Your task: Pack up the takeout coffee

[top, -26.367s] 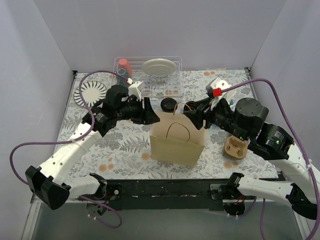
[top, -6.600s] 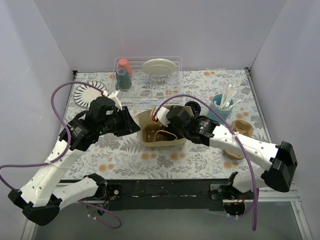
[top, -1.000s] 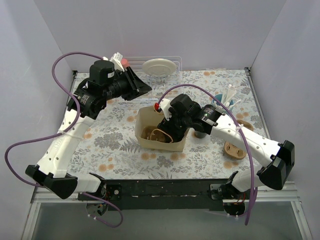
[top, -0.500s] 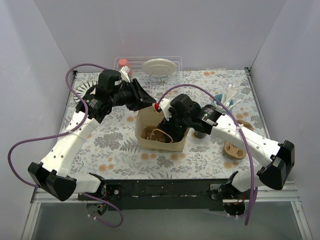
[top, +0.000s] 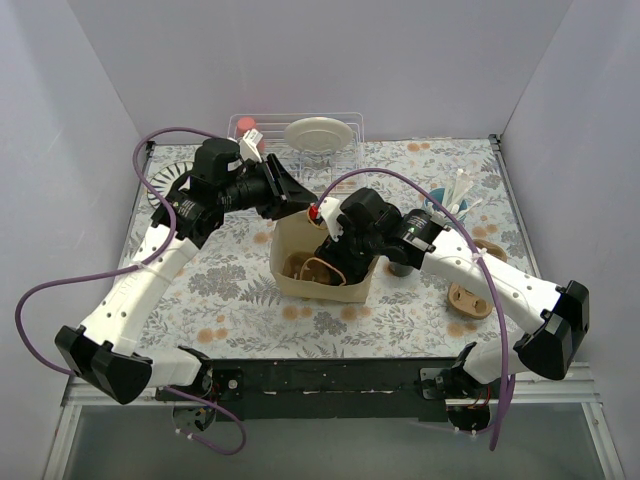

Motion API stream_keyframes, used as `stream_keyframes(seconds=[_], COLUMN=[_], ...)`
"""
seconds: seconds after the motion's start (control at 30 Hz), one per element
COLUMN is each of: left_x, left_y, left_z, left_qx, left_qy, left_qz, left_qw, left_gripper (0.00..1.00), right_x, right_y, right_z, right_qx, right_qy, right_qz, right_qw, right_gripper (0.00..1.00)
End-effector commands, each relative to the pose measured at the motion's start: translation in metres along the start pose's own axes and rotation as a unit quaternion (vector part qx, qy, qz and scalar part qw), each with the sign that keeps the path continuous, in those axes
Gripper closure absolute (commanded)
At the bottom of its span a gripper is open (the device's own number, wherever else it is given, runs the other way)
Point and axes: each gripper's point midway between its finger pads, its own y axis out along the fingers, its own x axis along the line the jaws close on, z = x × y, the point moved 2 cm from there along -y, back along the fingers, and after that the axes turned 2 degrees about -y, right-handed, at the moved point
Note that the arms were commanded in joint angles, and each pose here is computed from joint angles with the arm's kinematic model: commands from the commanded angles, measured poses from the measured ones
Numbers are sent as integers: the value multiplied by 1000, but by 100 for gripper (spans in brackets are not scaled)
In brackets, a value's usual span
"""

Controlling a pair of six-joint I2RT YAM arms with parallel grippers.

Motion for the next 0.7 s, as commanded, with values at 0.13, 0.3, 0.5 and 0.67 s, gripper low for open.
stream_keyframes(seconds=[0.13, 0.3, 0.5, 0.67], left_x=[-7, -5, -6, -5], left_y=[-11, -14, -12, -11], left_z=[9, 11, 8, 6], left_qx=[14, 12, 10, 8], left_qy=[-3, -3, -3, 0], left_qz=[23, 23, 21, 13], left_qw=[1000, 1000, 1000, 1000], left_gripper=[76, 91, 100, 100], right_x=[-1, -1, -1, -2], right_y=[-1, 0, -2, -5], right_z=[-10, -8, -7, -7], right_qx=[-22, -20, -20, -25], right_qy=[6, 6, 7, 7], right_qz=[0, 0, 3, 7], right_qw=[1000, 1000, 1000, 1000], right_gripper=[19, 20, 20, 20])
